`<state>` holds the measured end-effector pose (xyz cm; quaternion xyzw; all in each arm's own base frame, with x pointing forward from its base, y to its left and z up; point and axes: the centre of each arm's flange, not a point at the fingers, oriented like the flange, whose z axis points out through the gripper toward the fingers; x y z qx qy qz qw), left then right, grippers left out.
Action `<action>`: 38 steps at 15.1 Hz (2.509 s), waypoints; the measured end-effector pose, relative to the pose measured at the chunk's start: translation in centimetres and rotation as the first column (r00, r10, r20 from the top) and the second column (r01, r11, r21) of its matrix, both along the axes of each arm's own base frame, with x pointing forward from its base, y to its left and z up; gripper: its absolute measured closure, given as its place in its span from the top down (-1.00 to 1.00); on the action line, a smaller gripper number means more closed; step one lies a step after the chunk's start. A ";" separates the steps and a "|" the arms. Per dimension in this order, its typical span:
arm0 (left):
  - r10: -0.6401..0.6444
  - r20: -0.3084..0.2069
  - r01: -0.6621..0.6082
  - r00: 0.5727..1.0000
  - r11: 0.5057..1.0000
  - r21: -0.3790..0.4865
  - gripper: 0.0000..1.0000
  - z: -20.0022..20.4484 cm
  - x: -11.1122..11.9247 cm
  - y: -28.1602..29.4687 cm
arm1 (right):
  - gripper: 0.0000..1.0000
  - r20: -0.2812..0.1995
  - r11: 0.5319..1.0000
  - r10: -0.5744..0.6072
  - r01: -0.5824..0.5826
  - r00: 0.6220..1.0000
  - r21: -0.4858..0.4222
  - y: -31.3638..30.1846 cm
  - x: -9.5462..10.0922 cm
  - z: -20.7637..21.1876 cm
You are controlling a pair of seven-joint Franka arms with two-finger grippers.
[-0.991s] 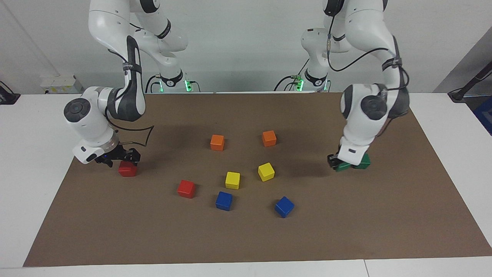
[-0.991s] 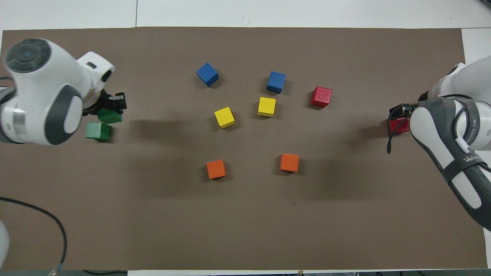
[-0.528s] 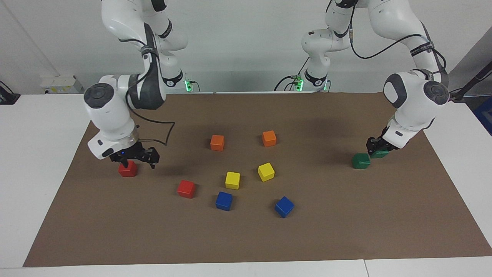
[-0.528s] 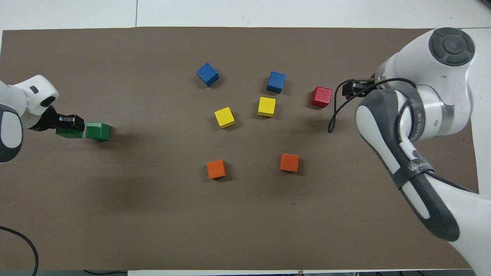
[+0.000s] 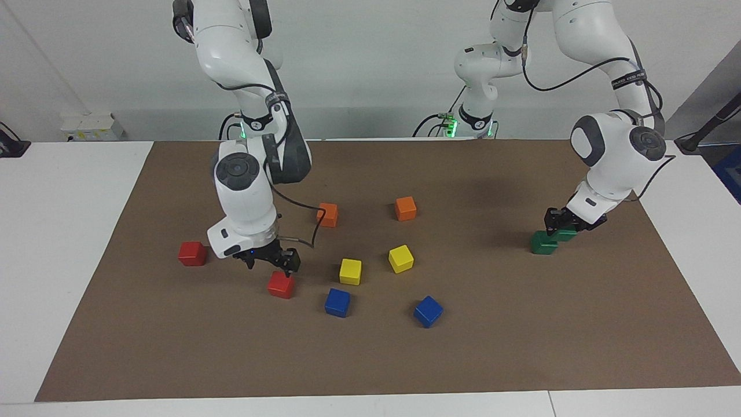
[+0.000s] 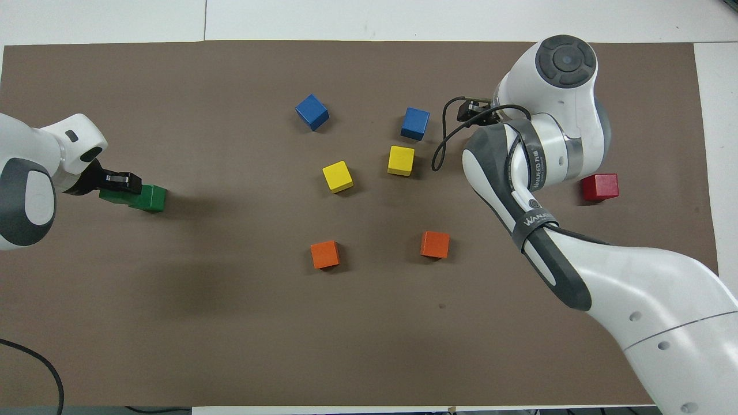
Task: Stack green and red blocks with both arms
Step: 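Grasp the other red cube with the right gripper while the left gripper holds, then lower the red cube onto the red cube while the left gripper withdraws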
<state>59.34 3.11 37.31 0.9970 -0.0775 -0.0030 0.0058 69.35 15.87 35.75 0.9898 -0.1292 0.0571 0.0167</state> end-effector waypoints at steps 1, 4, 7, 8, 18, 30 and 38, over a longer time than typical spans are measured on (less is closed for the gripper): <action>0.000 0.002 0.000 1.000 1.000 0.000 0.10 -0.5 -0.2 0.0 | 1.00 0.009 1.000 0.002 -0.002 1.000 0.001 0.1 0.2 -0.7; -0.001 0.002 0.001 1.000 1.000 0.000 0.10 -1.2 -0.5 -0.1 | 1.00 0.014 1.000 0.004 -0.004 1.000 0.001 0.2 0.5 -2.2; -0.002 0.012 0.002 1.000 1.000 0.001 0.10 -1.2 -0.4 -0.2 | 1.00 0.022 1.000 0.007 -0.007 1.000 0.003 0.2 0.2 -3.7; -0.003 0.013 0.003 1.000 1.000 0.001 0.10 -1.2 -0.4 -0.2 | 1.00 0.015 1.000 0.013 -0.013 1.000 0.001 0.3 -0.1 -4.5; -0.014 0.019 0.014 1.000 1.000 0.002 0.99 -1.7 -0.6 -0.9 | 0.10 -0.042 0.986 0.163 -0.164 0.986 -0.022 -0.3 -1.3 -6.9; 0.175 0.024 -0.175 0.984 0.984 0.003 1.00 17.0 -4.2 -1.1 | 0.10 -0.132 0.958 0.286 -0.288 0.949 0.003 -19.0 -6.1 5.0; 0.210 -0.006 -0.210 0.978 0.978 0.008 1.00 18.1 -4.5 -2.3 | 0.10 -0.062 0.960 0.279 -0.281 0.958 -0.017 -23.6 -9.3 0.1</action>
